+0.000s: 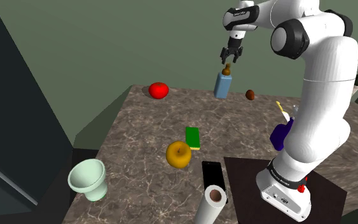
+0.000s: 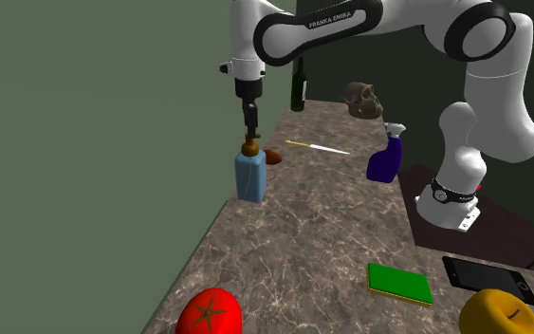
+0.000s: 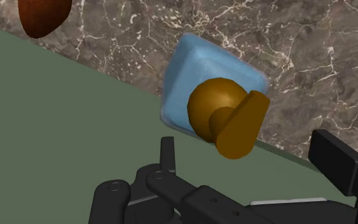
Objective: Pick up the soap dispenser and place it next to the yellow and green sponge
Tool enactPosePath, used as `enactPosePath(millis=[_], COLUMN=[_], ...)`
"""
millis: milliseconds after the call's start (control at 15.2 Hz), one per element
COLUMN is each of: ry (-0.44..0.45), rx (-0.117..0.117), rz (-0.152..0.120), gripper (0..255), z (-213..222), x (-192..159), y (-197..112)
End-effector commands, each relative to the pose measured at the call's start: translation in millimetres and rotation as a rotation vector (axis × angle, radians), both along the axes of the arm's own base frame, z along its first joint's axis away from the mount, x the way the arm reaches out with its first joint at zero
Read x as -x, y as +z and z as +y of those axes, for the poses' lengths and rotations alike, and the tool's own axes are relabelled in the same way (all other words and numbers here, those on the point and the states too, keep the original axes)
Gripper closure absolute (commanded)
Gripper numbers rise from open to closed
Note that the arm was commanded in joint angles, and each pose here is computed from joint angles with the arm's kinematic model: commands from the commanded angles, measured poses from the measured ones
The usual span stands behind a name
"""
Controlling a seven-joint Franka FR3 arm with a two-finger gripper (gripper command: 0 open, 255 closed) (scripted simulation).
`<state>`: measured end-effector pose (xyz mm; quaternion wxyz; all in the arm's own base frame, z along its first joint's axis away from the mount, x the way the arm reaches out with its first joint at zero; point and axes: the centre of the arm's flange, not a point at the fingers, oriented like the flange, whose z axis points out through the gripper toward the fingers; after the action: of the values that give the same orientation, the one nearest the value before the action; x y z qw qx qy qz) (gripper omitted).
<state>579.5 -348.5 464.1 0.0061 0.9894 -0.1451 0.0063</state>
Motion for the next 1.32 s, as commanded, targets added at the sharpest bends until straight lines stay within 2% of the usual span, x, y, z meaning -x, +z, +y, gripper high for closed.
enactPosePath(millis=[0,198,726,792,1254], ry=[0.0,0.0,0.0,0.0,0.0], rx=[0.0,0.0,0.0,0.0,0.0], rz=[0.0,0.0,0.0,0.0,0.0], gripper=[0,0,0,255,255], z=[-0.7,-1.0,-1.0,-1.0,-1.0], x=[-1.1,-1.4,-1.4,-1.4,-1.4], y=[-9.6,-28.4,-28.4,-28.4,-28.4])
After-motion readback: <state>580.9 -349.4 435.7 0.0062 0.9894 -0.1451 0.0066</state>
